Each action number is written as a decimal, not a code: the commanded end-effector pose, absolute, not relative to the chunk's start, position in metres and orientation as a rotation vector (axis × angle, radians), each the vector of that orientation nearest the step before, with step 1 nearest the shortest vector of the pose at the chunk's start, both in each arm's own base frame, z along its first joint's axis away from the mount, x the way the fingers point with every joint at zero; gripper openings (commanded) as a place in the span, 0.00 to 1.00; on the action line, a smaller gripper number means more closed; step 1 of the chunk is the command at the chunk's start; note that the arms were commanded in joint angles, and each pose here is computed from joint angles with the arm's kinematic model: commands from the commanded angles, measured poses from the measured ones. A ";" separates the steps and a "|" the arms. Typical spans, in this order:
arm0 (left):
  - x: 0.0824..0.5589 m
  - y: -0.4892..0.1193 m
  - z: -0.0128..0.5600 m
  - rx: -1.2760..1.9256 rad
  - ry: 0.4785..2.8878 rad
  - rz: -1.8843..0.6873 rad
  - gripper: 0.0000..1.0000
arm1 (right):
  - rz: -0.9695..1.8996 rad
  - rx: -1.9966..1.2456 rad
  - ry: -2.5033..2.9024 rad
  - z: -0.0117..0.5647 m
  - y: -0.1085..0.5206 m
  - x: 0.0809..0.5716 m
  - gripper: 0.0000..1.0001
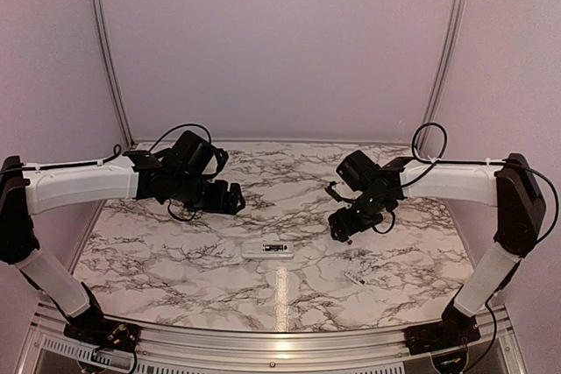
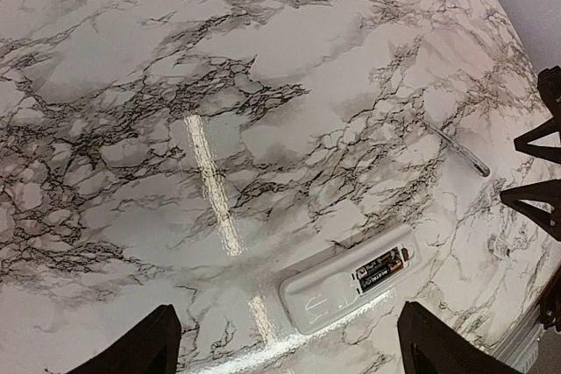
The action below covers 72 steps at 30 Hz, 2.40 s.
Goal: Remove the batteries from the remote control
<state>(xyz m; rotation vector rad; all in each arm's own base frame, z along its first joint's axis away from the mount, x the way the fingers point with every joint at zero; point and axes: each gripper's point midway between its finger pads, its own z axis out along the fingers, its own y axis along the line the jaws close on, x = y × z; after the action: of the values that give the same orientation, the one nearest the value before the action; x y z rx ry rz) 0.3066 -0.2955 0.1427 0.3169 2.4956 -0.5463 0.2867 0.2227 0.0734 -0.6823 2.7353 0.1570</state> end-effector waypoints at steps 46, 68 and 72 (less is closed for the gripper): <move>0.302 -0.338 0.189 0.301 2.397 -0.917 0.83 | 0.306 -0.781 2.675 0.092 0.253 0.314 0.00; 0.296 -0.312 0.280 -0.047 2.283 -1.258 0.73 | 0.556 -0.887 2.286 0.224 0.336 0.272 0.00; 0.297 -0.322 0.297 -0.032 2.295 -1.308 0.70 | 0.583 -0.903 2.225 0.241 0.337 0.269 0.00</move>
<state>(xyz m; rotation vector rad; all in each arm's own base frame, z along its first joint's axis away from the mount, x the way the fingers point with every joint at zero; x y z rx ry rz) 0.2996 -0.3115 0.2755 -0.0368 2.2793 -1.2257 0.2671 0.3291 0.2046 -0.9041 2.3412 0.5325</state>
